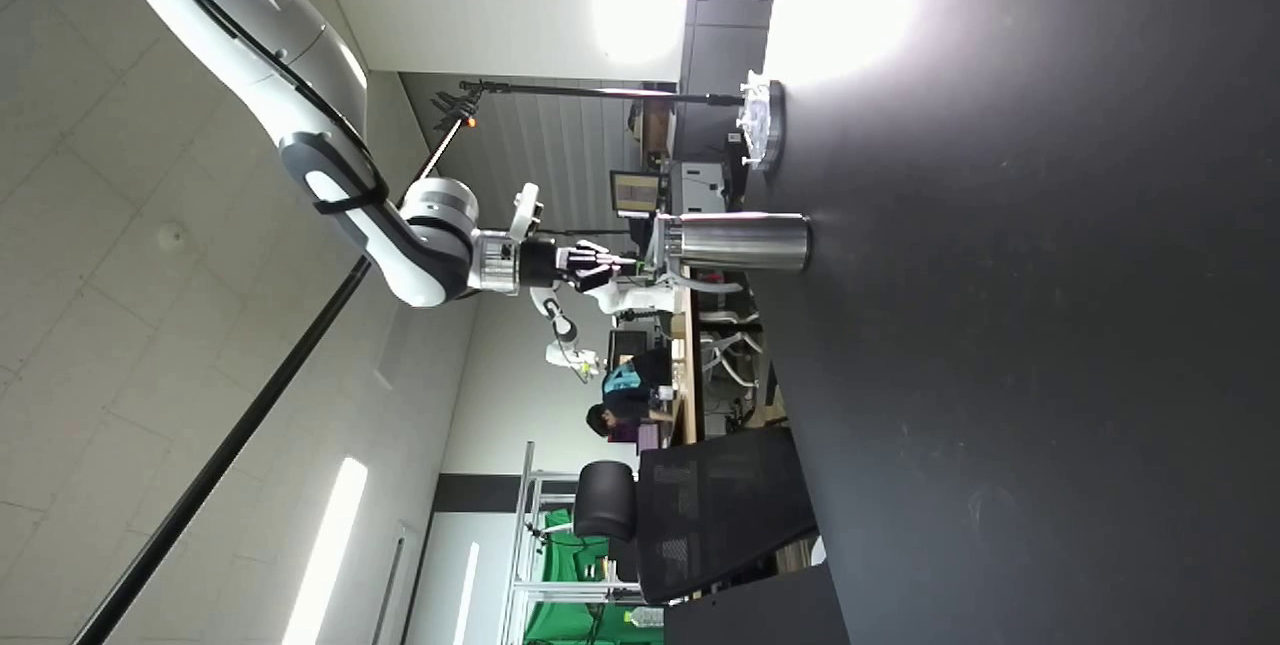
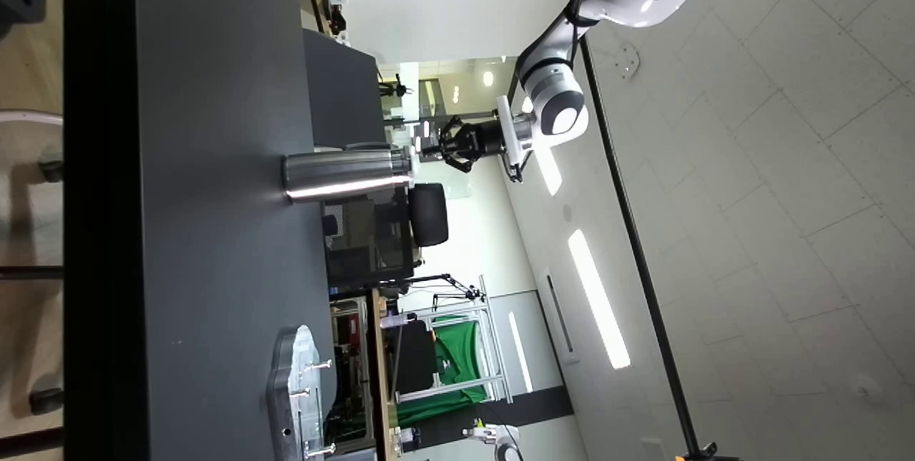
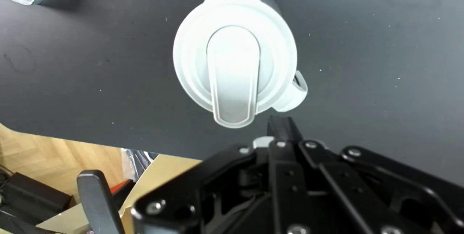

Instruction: Press down on the top of the silver flask

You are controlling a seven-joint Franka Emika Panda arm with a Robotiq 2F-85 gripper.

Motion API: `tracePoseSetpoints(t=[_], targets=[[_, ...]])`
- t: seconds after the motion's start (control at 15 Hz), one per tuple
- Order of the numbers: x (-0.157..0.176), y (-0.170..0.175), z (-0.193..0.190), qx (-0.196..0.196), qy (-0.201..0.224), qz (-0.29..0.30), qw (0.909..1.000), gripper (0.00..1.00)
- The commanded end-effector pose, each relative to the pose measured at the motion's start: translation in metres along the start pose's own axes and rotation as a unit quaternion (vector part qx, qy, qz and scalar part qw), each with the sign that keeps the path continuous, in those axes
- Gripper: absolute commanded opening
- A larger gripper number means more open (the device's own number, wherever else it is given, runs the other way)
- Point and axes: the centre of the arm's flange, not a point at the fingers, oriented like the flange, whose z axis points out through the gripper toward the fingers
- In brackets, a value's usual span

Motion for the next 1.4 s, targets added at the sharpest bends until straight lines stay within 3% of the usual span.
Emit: tracePoseSetpoints(t=[0.0,0.53,1.33], targets=[[0.016,0.014,0.001,0.0,0.014,0.007,0.9999,0.0],[0.022,0.029,0.013,-0.004,0.017,0.017,0.9997,0.0],[0.02,0.041,0.04,0.041,-0.015,0.038,0.9983,0.0]])
